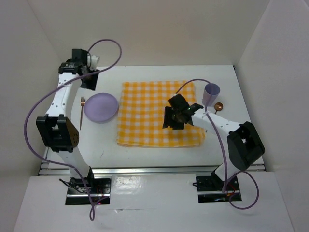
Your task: Set the dinner table for one person
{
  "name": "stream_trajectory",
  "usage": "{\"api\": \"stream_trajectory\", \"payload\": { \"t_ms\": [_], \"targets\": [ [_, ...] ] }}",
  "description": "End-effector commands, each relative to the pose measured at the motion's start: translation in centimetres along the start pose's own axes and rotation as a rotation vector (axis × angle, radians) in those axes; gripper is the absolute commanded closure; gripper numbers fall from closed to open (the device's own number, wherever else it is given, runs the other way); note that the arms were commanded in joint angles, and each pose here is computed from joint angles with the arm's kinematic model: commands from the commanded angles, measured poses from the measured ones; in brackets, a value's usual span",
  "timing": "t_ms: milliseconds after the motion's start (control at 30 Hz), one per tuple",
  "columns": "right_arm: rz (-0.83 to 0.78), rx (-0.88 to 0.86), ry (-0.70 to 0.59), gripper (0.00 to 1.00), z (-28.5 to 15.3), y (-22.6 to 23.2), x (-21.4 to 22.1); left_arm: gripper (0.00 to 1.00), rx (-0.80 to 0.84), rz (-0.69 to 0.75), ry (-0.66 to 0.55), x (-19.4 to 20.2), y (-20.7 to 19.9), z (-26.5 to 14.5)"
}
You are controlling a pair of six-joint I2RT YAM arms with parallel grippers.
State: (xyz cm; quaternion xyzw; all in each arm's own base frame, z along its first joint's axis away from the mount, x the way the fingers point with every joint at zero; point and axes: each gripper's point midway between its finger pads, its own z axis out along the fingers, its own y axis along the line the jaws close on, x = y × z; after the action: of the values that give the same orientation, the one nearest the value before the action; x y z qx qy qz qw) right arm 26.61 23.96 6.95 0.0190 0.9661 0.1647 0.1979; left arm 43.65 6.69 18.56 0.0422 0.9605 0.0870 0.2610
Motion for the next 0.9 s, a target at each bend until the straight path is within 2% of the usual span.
{"api": "stream_trajectory", "payload": {
  "t_ms": [0, 67, 233, 300, 367, 467, 700, 867],
  "targets": [
    [0.026, 0.107, -0.052, 0.36, -2.1, -4.7, -3.4, 0.42, 0.15, 0.171, -0.045, 0.7, -7.2, -5.4],
    [0.051, 0.146, -0.038, 0.31, -2.0, -6.9, -3.4, 0.42, 0.25, 0.243, 0.013, 3.0, -11.0, -5.3],
    [0.207, 0.204, -0.068, 0.3, -3.6, -13.2, -3.6, 0.42, 0.308, 0.342, 0.173, 10.0, -14.9, -2.5],
    [0.249, 0.208, -0.081, 0.3, -4.1, -14.7, -3.0, 0.42, 0.299, 0.384, 0.191, 11.2, -16.0, -1.4],
    [0.287, 0.217, -0.073, 0.2, -4.0, -15.9, -2.4, 0.42, 0.28, 0.396, 0.262, 13.3, -16.2, 0.5],
    [0.332, 0.189, -0.042, 0.2, -3.3, -16.4, -1.2, 0.42, 0.336, 0.407, 0.326, 15.1, -17.6, 1.5],
    [0.424, 0.213, 0.007, 0.19, -2.3, -17.6, 1.7, 0.43, 0.348, 0.483, 0.435, 19.8, -18.9, 3.2],
    [0.445, 0.208, 0.02, 0.28, -2.0, -17.5, 2.3, 0.44, 0.351, 0.496, 0.477, 22.1, -18.6, 3.7]
  ]
}}
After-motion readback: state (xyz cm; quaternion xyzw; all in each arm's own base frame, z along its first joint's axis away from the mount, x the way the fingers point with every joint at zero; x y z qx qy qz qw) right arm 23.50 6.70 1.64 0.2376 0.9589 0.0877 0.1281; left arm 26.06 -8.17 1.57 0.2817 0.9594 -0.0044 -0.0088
